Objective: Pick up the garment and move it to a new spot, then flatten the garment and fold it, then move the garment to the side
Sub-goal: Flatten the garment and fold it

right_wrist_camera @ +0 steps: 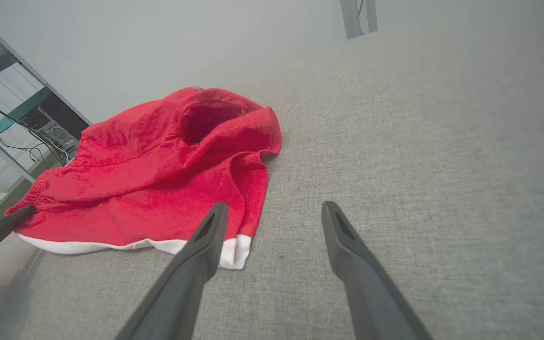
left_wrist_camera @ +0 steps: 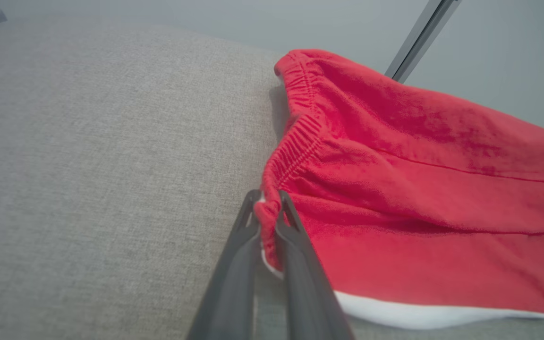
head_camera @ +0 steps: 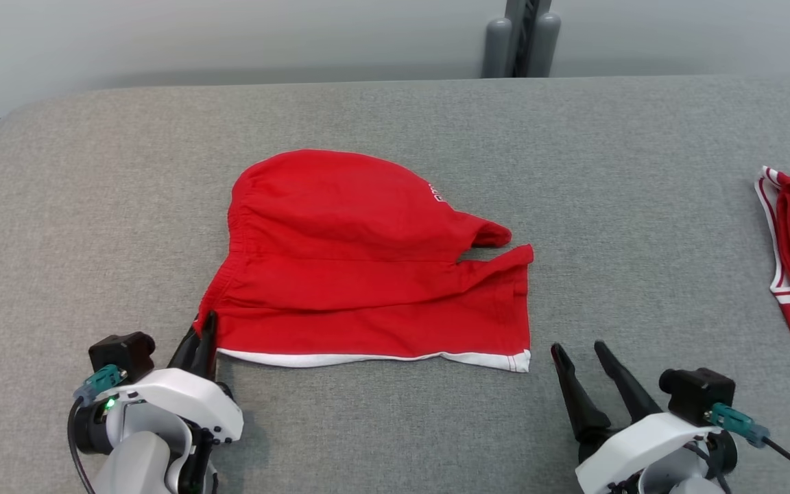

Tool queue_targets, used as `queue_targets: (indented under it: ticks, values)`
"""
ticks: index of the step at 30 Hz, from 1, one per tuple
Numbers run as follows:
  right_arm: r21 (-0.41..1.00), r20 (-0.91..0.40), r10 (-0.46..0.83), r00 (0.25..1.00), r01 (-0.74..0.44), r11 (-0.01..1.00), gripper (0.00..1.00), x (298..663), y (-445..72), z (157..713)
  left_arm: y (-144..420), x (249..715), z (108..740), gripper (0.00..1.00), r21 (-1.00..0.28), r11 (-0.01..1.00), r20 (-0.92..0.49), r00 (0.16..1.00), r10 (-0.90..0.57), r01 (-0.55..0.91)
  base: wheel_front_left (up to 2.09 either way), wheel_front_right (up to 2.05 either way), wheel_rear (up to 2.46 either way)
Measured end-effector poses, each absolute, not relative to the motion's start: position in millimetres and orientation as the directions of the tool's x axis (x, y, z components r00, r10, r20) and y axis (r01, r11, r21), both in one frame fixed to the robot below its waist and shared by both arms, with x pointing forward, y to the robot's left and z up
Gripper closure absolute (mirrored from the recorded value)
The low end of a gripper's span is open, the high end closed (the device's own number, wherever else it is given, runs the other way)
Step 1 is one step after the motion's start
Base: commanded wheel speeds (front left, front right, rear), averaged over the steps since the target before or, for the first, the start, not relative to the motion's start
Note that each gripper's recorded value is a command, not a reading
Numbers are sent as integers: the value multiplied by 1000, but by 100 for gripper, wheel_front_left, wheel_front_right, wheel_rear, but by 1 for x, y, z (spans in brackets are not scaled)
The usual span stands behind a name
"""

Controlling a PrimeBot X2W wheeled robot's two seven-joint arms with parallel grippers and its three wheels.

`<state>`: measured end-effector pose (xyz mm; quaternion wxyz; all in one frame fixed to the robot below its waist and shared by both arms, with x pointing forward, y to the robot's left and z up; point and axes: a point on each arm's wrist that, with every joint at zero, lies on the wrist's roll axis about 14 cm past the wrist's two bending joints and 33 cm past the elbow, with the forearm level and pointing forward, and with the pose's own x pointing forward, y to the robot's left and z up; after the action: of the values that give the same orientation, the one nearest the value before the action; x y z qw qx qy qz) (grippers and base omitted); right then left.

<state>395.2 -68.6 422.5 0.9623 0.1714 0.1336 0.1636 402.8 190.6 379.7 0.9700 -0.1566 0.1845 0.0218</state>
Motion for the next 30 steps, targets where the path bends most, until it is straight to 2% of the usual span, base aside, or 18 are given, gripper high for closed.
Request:
queue_targets:
  ticks: [2,5,11,26,28,29,30]
  values:
    - [441,-235,366,901,-237,866,0,392,-65,413,189,403,383,100,-301,949,-353,935,-19,-94,0,0,0]
    - [453,-300,392,870,-232,861,0,385,-58,396,188,404,388,100,-304,948,-337,941,-18,-90,0,0,0]
    - [503,-340,445,828,-240,830,0,386,-38,386,190,400,396,100,-300,950,-319,948,-17,-84,0,0,0]
    - [505,-379,535,755,-316,803,0,380,-6,378,191,388,406,100,-295,952,-305,952,-9,-86,0,0,0]
    - [503,-381,538,752,-320,803,20,379,-5,378,191,388,408,100,-295,952,-299,954,-11,-82,0,0,0]
    - [504,-381,539,751,-320,802,52,379,-4,378,191,389,409,100,-295,952,-296,955,-12,-79,0,0,0]
    - [504,-383,541,749,-322,802,59,378,-4,377,191,389,410,100,-293,953,-296,955,-12,-79,0,0,0]
